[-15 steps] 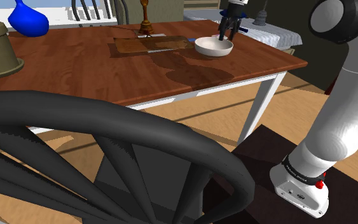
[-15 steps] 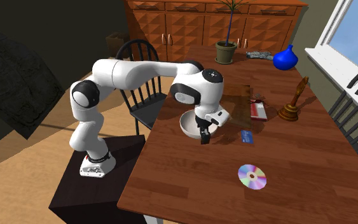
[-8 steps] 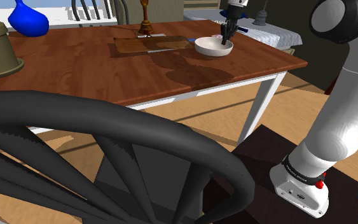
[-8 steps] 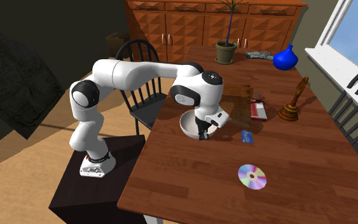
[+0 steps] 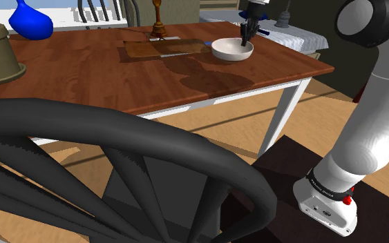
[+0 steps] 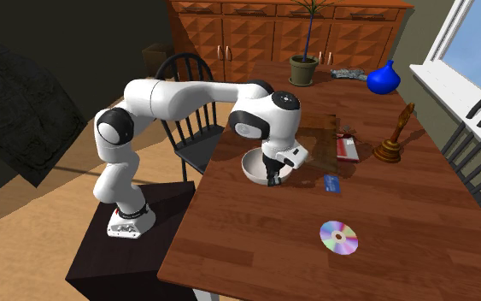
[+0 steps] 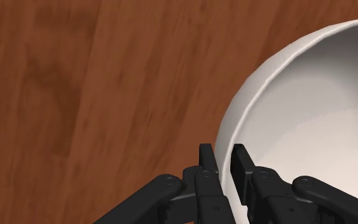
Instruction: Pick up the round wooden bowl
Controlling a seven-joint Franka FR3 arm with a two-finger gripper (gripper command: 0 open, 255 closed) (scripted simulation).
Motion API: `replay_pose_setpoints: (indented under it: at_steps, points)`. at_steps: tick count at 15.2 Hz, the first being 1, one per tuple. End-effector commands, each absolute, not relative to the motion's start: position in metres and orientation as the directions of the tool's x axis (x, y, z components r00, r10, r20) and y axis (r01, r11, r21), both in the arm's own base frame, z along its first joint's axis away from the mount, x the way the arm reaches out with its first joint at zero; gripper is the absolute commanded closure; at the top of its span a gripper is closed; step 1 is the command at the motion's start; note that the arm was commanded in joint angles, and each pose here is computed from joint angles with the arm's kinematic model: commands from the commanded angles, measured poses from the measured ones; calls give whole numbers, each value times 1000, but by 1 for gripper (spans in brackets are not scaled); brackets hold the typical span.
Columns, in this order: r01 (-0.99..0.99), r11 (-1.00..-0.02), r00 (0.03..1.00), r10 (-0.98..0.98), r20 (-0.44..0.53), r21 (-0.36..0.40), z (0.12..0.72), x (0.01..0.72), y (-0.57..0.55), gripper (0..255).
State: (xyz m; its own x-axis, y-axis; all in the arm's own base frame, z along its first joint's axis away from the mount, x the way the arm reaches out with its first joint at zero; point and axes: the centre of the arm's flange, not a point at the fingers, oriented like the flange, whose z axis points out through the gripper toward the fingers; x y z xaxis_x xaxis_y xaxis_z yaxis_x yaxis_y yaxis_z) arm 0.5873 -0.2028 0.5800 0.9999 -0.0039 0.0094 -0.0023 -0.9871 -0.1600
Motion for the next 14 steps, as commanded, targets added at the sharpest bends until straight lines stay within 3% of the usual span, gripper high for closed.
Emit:
replay_pose_setpoints:
  at_steps: [1,14]
  points:
    - [-2,-987,1000,-4,10,-160,590,588,-203,255]
    - [-2,-987,1000,-4,10,-160,649,588,-203,255]
